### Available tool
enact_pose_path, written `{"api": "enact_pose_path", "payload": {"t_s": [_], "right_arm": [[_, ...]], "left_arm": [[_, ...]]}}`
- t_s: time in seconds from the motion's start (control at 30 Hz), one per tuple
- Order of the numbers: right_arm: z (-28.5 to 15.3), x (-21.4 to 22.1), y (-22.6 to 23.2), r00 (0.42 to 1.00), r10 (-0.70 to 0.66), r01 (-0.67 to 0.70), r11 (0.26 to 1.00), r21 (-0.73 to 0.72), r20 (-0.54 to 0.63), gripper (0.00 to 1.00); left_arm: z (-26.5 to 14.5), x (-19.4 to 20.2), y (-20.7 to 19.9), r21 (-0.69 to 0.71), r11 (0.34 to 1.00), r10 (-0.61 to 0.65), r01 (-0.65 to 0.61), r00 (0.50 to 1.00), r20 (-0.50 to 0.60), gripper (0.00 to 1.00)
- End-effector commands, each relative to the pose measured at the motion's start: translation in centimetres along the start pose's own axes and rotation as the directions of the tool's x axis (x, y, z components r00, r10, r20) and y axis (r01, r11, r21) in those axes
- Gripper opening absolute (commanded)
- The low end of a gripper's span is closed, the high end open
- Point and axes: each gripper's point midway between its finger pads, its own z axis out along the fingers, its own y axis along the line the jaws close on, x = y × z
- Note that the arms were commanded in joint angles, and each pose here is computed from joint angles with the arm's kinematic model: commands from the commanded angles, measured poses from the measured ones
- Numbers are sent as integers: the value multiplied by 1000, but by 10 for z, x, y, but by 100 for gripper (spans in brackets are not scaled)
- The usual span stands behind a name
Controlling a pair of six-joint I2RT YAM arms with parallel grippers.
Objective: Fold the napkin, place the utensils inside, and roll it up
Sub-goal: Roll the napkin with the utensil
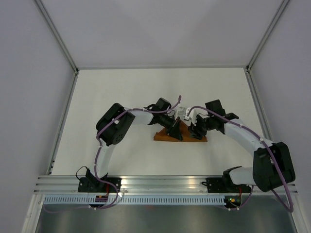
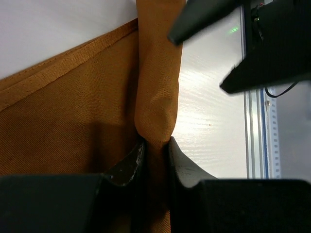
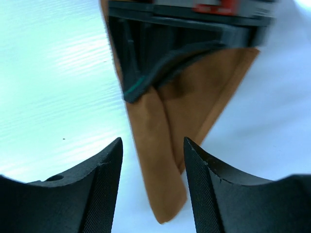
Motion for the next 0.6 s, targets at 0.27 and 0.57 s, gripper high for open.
{"api": "enact_pose_path", "payload": {"t_s": [0.27,0.57], "right_arm": [[36,0,25,953,-304,303,939,164,-19,62],[50,6,25,931,-360,364,905,221,-58,63]], "left_arm": [[2,52,39,-187,958,-238,216,966,-105,2],[2,51,38,-180,958,-245,223,964,-109,2]]}}
